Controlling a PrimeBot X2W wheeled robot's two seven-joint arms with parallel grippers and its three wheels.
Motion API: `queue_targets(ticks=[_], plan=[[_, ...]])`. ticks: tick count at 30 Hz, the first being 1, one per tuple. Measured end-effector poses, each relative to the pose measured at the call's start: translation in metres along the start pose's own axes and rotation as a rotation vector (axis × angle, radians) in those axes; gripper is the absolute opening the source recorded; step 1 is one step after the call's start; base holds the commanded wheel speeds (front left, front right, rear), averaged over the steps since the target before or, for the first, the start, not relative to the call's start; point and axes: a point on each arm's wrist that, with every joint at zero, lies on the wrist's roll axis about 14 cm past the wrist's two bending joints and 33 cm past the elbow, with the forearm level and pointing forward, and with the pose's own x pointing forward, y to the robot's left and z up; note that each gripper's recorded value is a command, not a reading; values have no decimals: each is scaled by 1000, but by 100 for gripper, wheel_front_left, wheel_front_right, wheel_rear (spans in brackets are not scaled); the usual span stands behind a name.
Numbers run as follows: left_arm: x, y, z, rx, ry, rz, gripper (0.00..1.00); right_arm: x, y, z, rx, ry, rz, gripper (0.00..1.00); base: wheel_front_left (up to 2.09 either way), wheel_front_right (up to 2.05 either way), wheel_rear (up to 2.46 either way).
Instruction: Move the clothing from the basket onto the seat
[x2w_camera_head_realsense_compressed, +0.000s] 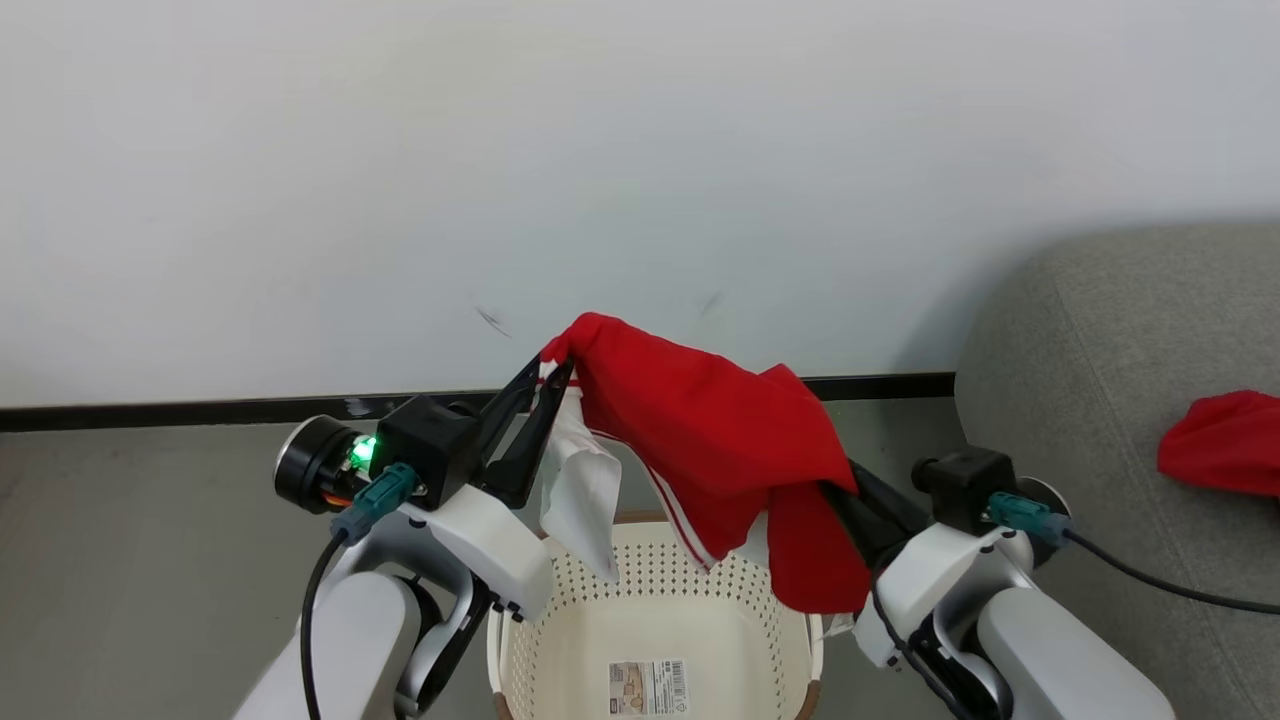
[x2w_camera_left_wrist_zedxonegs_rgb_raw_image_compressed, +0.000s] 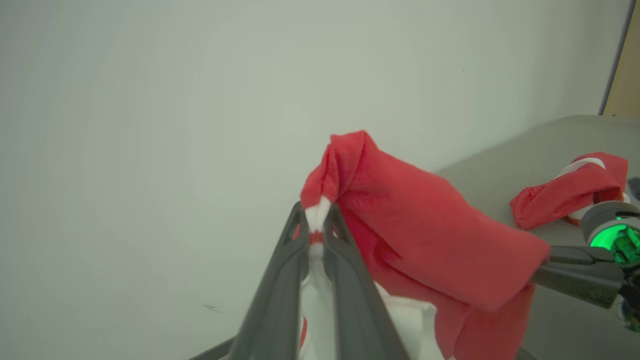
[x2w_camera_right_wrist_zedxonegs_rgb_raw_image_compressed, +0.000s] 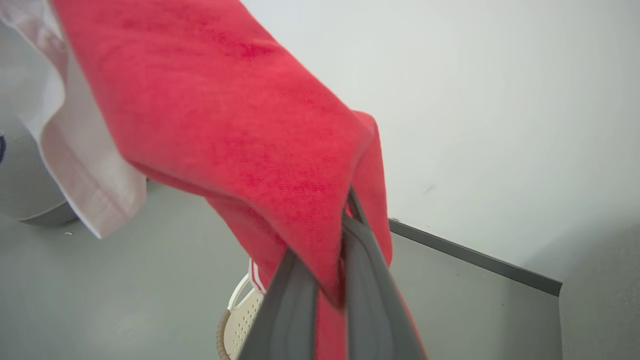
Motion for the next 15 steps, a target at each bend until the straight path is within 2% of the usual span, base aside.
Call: queue_targets(ticks=[3,4,5,7,8,9,15], plan=[[-1,-2,-11,-23,21,0,0,-9,-18,6,1,-20,-54,0,0,0,0],[-1,-3,-15,-29,28,-1,23,-11,-24,9,7,-30,-73,0,0,0,0],[-1,-3,-19,-36,39,1,35,-14,-31,12,13,-42,-93,0,0,0,0],[-1,-5,-26,-46,50,-1,53,-20,-43,19,20,-66,-132,0,0,0,0],[-1,-7,-28,-51,53,-4,90,-23,-49,22,23,-77,-151,0,0,0,0],[-1,-8,-31,-57,60,-7,100,-26,-54,25,26,-87,-169,0,0,0,0],[4,-22,-39,-105,60,-33,100,-44,-85,43,6,-138,-261,0,0,0,0]])
